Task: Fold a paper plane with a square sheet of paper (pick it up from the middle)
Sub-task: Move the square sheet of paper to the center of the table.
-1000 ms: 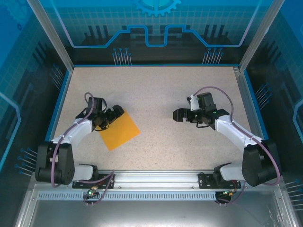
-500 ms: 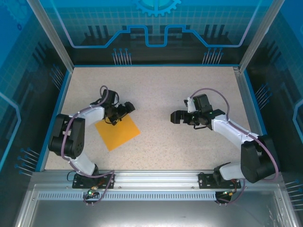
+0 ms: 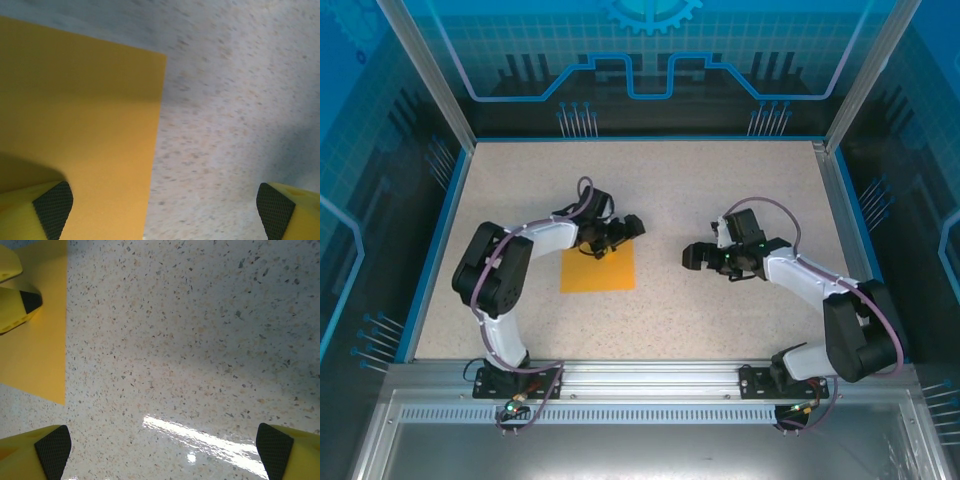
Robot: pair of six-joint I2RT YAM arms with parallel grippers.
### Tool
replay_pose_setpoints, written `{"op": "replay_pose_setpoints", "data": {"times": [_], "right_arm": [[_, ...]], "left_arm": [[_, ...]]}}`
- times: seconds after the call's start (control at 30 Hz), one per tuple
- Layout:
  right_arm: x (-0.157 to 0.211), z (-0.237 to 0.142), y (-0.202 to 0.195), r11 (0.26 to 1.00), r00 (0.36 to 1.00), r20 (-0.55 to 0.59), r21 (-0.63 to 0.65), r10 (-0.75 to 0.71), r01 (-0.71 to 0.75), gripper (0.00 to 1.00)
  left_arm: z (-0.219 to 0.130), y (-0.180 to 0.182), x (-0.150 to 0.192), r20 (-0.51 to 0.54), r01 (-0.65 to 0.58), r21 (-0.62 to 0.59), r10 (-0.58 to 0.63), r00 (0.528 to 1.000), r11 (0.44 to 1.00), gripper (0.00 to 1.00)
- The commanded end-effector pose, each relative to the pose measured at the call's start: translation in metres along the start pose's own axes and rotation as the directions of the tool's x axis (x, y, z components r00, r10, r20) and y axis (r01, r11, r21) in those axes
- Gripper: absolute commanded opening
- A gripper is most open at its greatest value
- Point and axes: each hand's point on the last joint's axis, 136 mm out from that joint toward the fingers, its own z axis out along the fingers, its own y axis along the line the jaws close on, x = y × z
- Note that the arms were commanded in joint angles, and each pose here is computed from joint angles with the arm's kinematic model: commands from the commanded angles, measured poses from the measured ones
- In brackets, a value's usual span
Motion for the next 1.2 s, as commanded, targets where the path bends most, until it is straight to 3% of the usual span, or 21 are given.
{"op": "replay_pose_setpoints", "data": {"times": [0.0, 0.13, 0.27, 0.43, 0.5, 0.63, 0.87, 1.17], "right_arm": [[0.009, 0.006, 0.015, 0.999, 1.000, -0.030, -0.037, -0.009, 0.008, 0.99], [0.011, 0.015, 0.043, 0.996, 0.998, -0.043, -0.078, -0.046, 0.042, 0.95], [0.008, 0.031, 0.078, 0.991, 0.996, -0.059, -0.122, -0.063, 0.056, 0.89], [0.003, 0.063, 0.129, 0.987, 0.989, -0.103, -0.132, -0.103, 0.089, 0.82], [0.002, 0.078, 0.144, 0.988, 0.986, -0.136, -0.132, -0.099, 0.081, 0.75], [0.005, 0.105, 0.162, 0.992, 0.972, -0.207, -0.086, -0.111, 0.095, 0.74], [0.013, 0.133, 0.163, 0.996, 0.964, -0.251, -0.003, -0.091, 0.094, 0.72], [0.036, 0.134, 0.113, 0.987, 0.937, -0.335, 0.095, -0.095, 0.133, 0.72]], "left_arm": [[0.016, -0.013, 0.021, -0.067, 0.063, 0.013, -0.062, 0.996, 0.998, 0.99], [-0.006, -0.035, 0.006, 0.005, 0.061, 0.058, -0.062, 0.998, 0.996, 0.99], [-0.055, -0.037, -0.017, 0.141, 0.025, 0.017, -0.027, 0.990, 1.000, 0.99], [-0.128, 0.023, -0.040, 0.334, 0.142, -0.075, -0.110, 0.936, 0.987, 0.99], [-0.155, 0.049, -0.040, 0.404, 0.186, -0.084, -0.137, 0.905, 0.979, 0.99], [-0.200, 0.079, -0.032, 0.511, 0.195, -0.104, -0.116, 0.852, 0.975, 0.99], [-0.216, 0.098, -0.012, 0.548, 0.195, -0.111, -0.103, 0.830, 0.975, 0.99], [-0.196, 0.082, -0.007, 0.462, 0.136, -0.030, -0.107, 0.880, 0.990, 0.99]]}}
